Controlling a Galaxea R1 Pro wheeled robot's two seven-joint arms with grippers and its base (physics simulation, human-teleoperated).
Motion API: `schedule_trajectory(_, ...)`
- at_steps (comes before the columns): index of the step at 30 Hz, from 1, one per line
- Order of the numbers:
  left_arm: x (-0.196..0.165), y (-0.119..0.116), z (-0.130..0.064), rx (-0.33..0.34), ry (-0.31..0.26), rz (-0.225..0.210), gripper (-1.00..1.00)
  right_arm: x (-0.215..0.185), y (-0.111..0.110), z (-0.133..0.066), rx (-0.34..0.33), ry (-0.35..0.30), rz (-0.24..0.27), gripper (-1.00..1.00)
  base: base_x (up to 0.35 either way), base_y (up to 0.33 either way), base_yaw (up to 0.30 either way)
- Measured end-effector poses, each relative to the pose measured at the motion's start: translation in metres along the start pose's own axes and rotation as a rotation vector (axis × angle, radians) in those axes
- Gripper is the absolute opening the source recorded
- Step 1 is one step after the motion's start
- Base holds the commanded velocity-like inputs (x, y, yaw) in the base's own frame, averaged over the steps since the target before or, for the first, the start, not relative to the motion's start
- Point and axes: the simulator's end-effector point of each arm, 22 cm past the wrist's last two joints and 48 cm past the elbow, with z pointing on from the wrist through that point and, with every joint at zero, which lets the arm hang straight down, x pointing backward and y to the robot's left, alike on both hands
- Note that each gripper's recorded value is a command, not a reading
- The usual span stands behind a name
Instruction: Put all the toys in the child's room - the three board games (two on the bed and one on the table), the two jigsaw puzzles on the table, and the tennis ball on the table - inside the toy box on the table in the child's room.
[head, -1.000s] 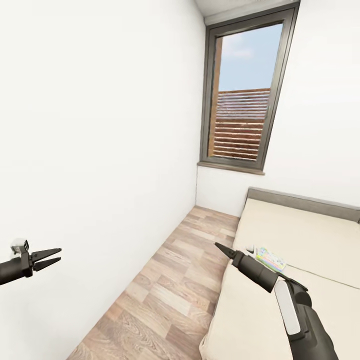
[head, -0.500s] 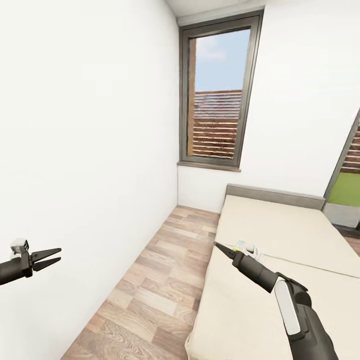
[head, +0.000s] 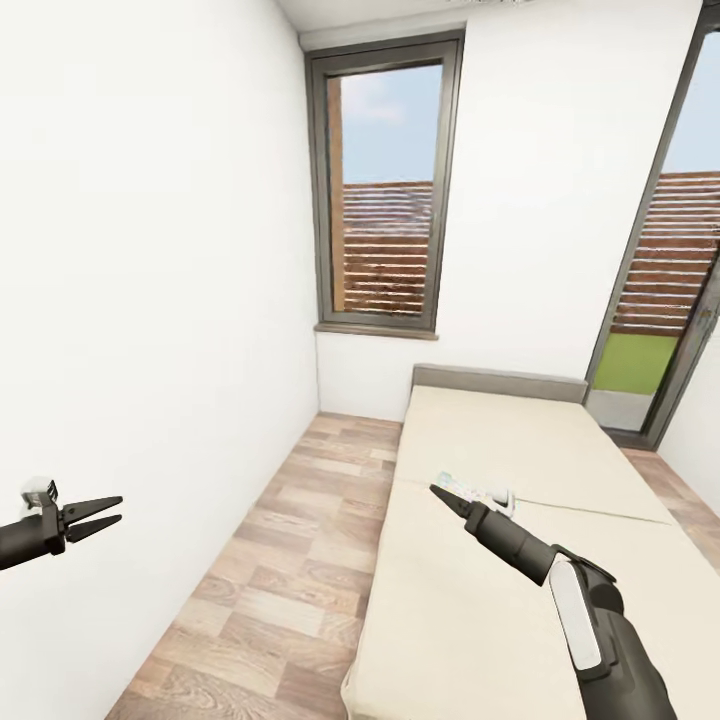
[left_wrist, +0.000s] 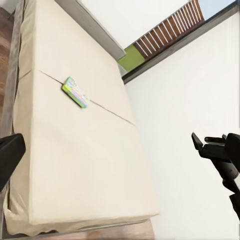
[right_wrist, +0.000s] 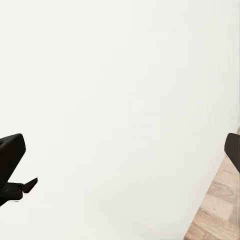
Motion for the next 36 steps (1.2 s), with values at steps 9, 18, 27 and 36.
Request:
schedule_trajectory(9, 0.0002, -0.0002, 0.0000, 0.000, 0.000, 0.000, 1.00, -0.0045, -0.0032, -0.0037, 0.008, -0.015, 0.005, 1.00, 0.091, 0.038, -0.278)
schedule_trajectory(18, 0.0002, -0.0006, 0.0003, 0.001, 0.000, 0.001, 1.00, -0.0051, -0.0042, -0.0041, 0.011, -0.017, 0.006, 1.00, 0.088, 0.037, -0.278)
schedule_trajectory(27, -0.0002, -0.0020, 0.0001, 0.003, -0.001, 0.003, 1.00, -0.0058, -0.0034, -0.0044, 0.011, -0.019, 0.004, 1.00, 0.028, 0.027, -0.274)
schedule_trajectory(36, -0.0004, -0.0027, -0.0004, 0.004, -0.002, 0.003, 1.00, -0.0064, -0.0025, -0.0043, 0.011, -0.020, 0.001, 1.00, 0.150, 0.190, -0.074)
